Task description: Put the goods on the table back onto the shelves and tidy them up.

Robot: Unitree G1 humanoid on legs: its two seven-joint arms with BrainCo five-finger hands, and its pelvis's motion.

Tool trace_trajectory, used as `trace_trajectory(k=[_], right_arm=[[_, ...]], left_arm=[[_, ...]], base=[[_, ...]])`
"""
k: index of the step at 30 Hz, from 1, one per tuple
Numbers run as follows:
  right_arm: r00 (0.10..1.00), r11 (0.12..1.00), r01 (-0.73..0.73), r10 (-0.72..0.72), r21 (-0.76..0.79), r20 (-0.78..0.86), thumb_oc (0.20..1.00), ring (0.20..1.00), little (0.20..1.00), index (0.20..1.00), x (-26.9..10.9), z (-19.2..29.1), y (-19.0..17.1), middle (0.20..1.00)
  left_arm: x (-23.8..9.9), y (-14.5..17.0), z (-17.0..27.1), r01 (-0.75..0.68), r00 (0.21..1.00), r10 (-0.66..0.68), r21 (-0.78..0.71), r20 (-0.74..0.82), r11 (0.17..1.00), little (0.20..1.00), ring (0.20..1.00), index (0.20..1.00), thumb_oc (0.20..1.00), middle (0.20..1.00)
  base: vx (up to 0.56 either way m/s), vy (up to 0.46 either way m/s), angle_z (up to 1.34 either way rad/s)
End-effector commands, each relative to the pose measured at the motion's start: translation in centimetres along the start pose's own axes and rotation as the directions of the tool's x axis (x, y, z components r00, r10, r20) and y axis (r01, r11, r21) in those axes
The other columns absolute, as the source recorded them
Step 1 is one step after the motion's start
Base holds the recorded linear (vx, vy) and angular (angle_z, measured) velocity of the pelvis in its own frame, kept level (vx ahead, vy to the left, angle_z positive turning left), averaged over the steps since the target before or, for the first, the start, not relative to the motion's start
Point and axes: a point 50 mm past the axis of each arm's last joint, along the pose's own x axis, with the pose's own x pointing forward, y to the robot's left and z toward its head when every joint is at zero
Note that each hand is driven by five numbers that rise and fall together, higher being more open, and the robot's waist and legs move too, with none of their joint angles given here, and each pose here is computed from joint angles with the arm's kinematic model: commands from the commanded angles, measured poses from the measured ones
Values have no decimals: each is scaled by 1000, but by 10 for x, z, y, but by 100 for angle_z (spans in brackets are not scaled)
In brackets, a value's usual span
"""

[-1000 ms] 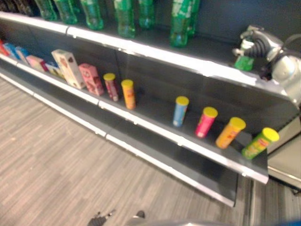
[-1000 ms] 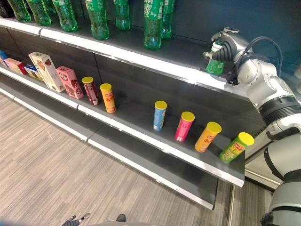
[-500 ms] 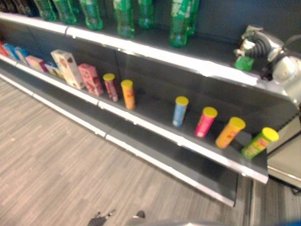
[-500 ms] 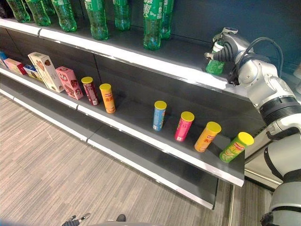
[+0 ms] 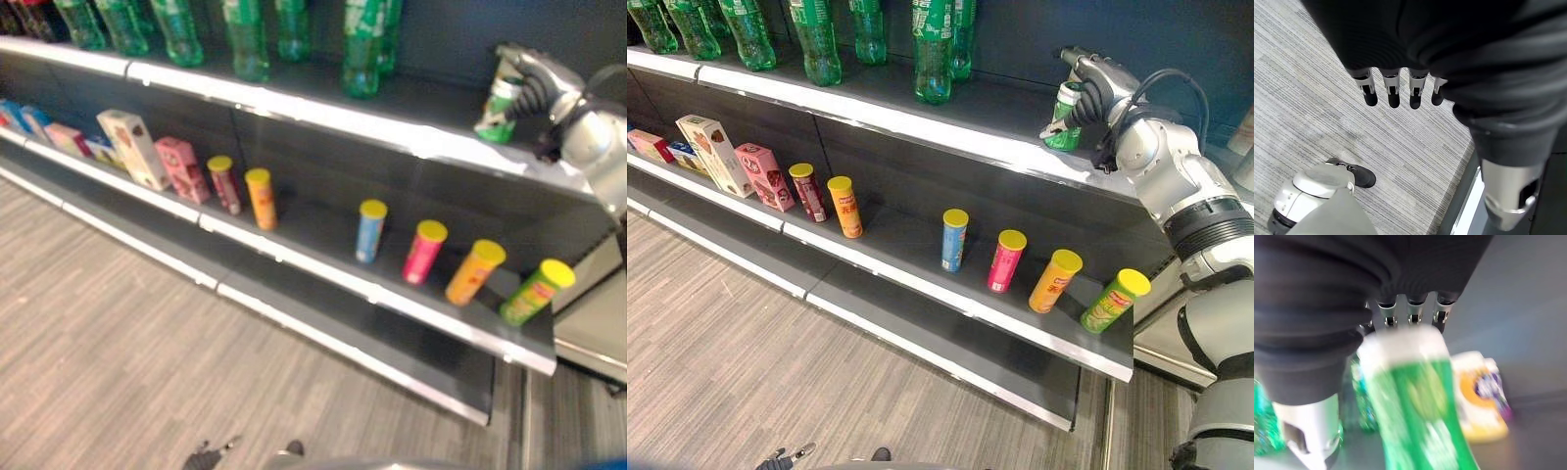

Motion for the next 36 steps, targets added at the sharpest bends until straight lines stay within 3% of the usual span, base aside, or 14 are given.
trace_trajectory(k=[1, 5, 6, 9, 11, 12, 17, 21, 28, 36], right_arm=[[964, 968, 252, -253, 11, 78, 1000, 1000, 1000, 1000, 6, 21, -65, 1000], [906, 922, 377, -388, 94, 170, 1000, 1000, 1000, 1000, -10, 36, -83, 1000], [844, 876, 448, -480, 178, 238, 1000, 1000, 1000, 1000, -31, 47, -88, 1000], [778, 819, 482, -563, 310, 278, 1000, 1000, 1000, 1000, -59, 54, -82, 1000], [769, 793, 445, -576, 416, 276, 1000, 1000, 1000, 1000, -76, 56, -68, 1000], [760, 752, 365, -581, 548, 291, 1000, 1000, 1000, 1000, -89, 65, -50, 1000], [786, 669, 173, -536, 722, 309, 1000, 1000, 1000, 1000, -111, 84, -9, 1000], [805, 612, 46, -490, 789, 333, 1000, 1000, 1000, 1000, -112, 98, 12, 1000], [829, 662, -59, -384, 747, 406, 1000, 1000, 1000, 1000, -105, 110, 30, 1000], [848, 520, -82, -412, 850, 334, 1000, 1000, 1000, 1000, -87, 106, 27, 1000]], left_arm=[[4, 16, 18, -51, 998, 50, 49, 29, 997, 1000, 1000, 1000, 1000, 1000], [3, 15, 13, -62, 998, 62, 35, 15, 997, 1000, 1000, 1000, 1000, 1000], [3, 13, 10, -66, 998, 66, 19, 4, 998, 1000, 1000, 1000, 1000, 1000], [3, 6, 7, -60, 998, 60, -2, -12, 998, 1000, 1000, 1000, 1000, 1000], [3, 6, 7, -56, 998, 57, 5, -13, 998, 1000, 1000, 1000, 1000, 1000], [4, 1, 12, -37, 999, 37, 19, 3, 999, 1000, 1000, 1000, 1000, 1000], [6, -10, 46, 16, 991, -28, 91, 134, 996, 1000, 1000, 1000, 1000, 1000], [5, -17, 64, 42, 977, -72, 148, 203, 988, 1000, 1000, 1000, 1000, 1000], [-1, -27, 101, 79, 931, -148, 210, 334, 974, 1000, 1000, 1000, 1000, 1000], [1, -27, 85, 91, 951, -139, 182, 275, 979, 1000, 1000, 1000, 1000, 1000]], base=[[-5, 34, -6], [-9, 57, -12], [-12, 94, -23], [-33, 140, -39], [-25, 198, -42], [-53, 189, -50], [-125, 205, -77], [-146, 106, -107], [-164, 87, -99], [-118, -99, -83]])
